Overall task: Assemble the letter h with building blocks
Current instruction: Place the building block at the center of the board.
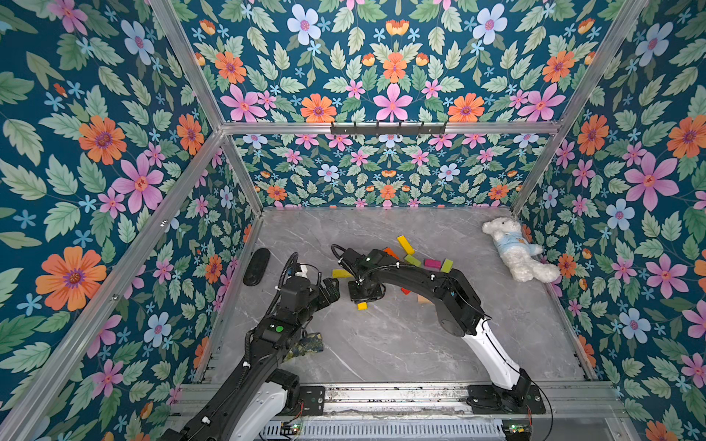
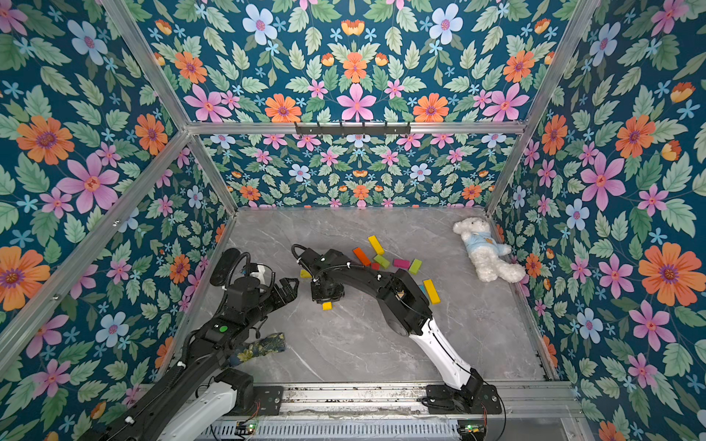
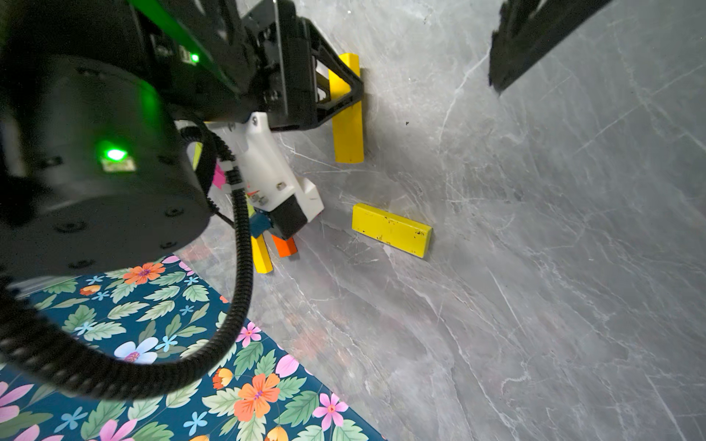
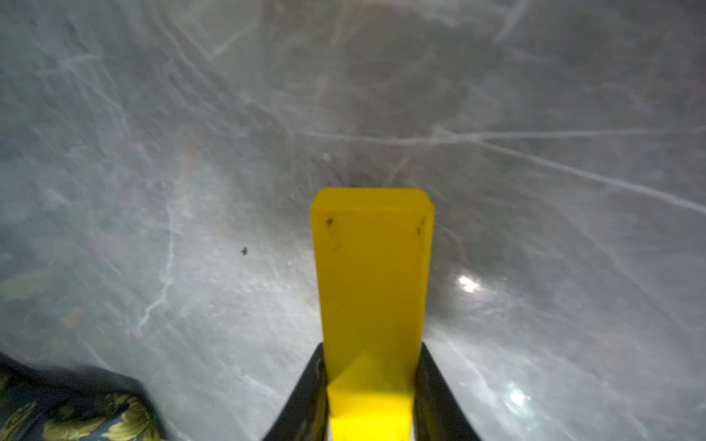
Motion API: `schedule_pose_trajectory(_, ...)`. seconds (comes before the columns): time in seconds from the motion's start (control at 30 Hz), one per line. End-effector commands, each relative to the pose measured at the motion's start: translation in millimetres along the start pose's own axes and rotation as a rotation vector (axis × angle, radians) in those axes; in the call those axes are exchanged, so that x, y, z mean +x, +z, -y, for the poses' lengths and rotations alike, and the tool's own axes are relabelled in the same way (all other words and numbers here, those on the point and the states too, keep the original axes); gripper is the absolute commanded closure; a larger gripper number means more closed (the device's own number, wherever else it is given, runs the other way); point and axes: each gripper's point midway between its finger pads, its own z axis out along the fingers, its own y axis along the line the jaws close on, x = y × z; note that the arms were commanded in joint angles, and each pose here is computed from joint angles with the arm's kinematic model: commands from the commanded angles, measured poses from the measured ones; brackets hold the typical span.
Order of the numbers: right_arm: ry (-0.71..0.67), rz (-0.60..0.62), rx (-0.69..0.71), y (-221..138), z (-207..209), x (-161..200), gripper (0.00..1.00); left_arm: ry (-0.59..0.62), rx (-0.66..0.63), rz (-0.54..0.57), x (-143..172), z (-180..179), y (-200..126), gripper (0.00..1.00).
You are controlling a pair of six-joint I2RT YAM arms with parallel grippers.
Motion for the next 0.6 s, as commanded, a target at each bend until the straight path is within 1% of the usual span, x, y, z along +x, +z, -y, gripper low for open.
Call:
schedule_pose_trajectory(0.0,0.045,-0.01,0.028,4.7,4.6,1.5,0.93,-0.004,-0.01,0.019,-5.2,0.0,-4.7,0.01)
schedule_pose_trajectory(0.17,0.08,0.039,0.084,6.6,16.8,-11.0,0.93,-0.026,-0.059,0.1,-19.5,-8.1,-21.1,0.01)
schedule_pose_trajectory(0.3,0.107,0.044,0.092,8.5,23.8,-17.1,0.92,-0.04,-0.064,0.186,-33.8,-9.9,-39.5,0.01)
schedule_pose_trajectory(0.43,0.105,0.04,0.093,11.6,24.2,-17.8,0.85,-0.044,-0.047,0.216,-39.6,-6.5,-48.0,0.0)
schedule_pose_trajectory(0.57,0.105,0.041,0.088,13.5,23.4,-18.3,0.78,-0.04,-0.06,0.198,-37.9,-7.1,-44.6,0.01)
